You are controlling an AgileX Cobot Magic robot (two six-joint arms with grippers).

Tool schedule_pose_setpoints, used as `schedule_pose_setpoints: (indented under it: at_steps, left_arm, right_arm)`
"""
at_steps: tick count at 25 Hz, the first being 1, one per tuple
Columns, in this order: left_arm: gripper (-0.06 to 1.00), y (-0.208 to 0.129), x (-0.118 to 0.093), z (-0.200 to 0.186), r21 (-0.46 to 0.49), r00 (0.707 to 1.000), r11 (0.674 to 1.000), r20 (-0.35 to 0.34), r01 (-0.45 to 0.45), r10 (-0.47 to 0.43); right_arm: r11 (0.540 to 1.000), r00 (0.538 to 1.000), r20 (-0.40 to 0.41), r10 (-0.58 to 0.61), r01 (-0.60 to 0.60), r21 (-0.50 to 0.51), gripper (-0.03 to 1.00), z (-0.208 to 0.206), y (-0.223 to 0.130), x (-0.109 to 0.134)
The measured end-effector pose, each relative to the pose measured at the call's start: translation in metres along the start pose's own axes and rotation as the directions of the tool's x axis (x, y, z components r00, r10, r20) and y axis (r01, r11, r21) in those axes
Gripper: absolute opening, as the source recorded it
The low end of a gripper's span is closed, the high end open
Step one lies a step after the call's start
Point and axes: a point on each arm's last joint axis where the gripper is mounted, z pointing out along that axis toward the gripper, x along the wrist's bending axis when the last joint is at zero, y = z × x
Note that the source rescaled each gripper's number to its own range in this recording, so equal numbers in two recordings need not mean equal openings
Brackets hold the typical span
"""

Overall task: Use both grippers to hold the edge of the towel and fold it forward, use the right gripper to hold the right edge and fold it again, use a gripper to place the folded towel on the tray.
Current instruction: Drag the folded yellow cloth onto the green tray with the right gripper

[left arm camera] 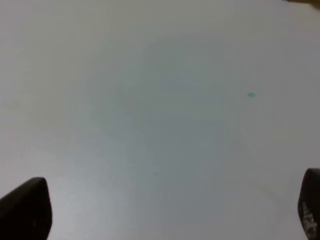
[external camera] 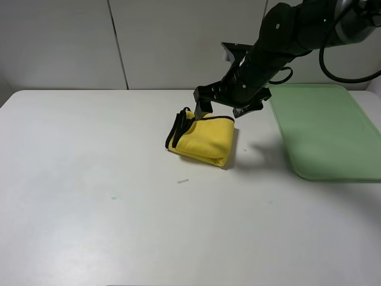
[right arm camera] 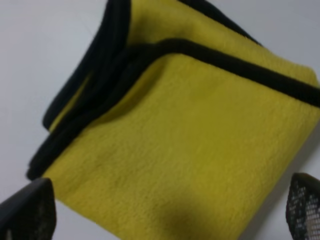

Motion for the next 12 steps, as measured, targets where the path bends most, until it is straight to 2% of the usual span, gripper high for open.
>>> schedule_pose_setpoints:
  at_steps: [12]
  left_arm:
    - [1.00,0.000,0.000,0.000,0.000,1.000,1.000,0.000,0.000,0.000]
  right_arm:
    - [0.996,0.996,0.059,0.067,-0.070,0.053,1.00,0.047,-0.012,-0.022]
